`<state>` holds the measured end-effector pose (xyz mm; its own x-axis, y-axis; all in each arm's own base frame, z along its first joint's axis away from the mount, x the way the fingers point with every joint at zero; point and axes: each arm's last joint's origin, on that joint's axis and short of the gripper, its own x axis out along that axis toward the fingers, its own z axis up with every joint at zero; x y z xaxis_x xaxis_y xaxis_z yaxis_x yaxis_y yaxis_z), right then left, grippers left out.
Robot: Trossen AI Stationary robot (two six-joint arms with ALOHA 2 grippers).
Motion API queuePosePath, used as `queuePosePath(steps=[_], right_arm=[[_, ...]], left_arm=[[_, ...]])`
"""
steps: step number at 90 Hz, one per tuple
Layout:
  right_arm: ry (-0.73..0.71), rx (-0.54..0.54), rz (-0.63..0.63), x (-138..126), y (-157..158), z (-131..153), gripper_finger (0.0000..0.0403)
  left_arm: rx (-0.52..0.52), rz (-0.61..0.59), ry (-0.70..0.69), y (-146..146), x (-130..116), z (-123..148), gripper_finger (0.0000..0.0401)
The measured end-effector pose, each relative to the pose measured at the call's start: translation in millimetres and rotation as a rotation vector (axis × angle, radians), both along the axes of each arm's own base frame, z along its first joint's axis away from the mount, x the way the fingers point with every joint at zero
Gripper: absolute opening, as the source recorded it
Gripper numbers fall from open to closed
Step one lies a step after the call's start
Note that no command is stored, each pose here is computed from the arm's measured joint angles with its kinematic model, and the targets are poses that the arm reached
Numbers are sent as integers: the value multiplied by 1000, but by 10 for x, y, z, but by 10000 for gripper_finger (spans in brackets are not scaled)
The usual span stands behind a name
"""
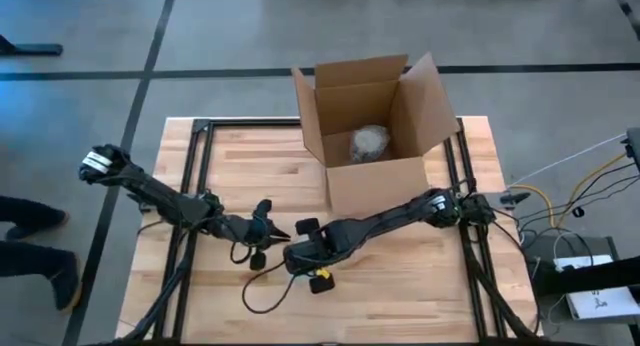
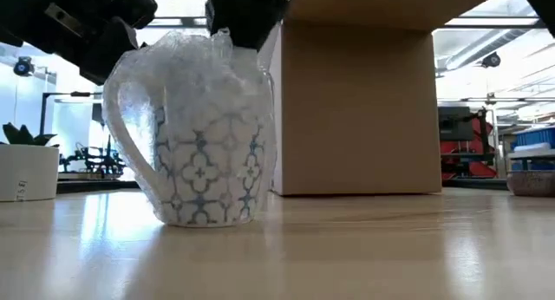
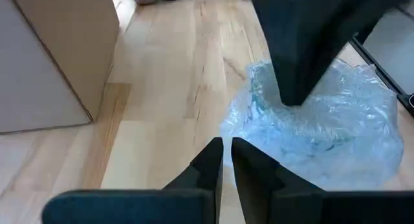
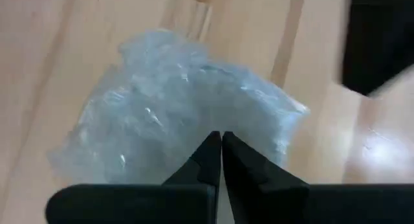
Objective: Wrap mug
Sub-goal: Wrap the blue patterned mug with the bubble wrap
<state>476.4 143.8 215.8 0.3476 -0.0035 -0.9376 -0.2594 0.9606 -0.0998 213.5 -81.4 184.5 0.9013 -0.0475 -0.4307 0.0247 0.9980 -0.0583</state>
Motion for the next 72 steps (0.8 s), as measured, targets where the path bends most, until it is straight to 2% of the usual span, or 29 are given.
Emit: queuePosePath(steps=[11,25,44,72], right_arm=[[-34,17,9,14,-13,172,0],[-75,174,134,60,63,237,0],[-4,197,136,112,33,-188,0],[158,173,49,23,-194,-585,0]], left_arm=[[0,0,0,0,0,-1,20],[0,-1,0,0,0,0,20],[1,-1,1,0,-1,-1,20],[0,-1,1,0,0,-1,20]])
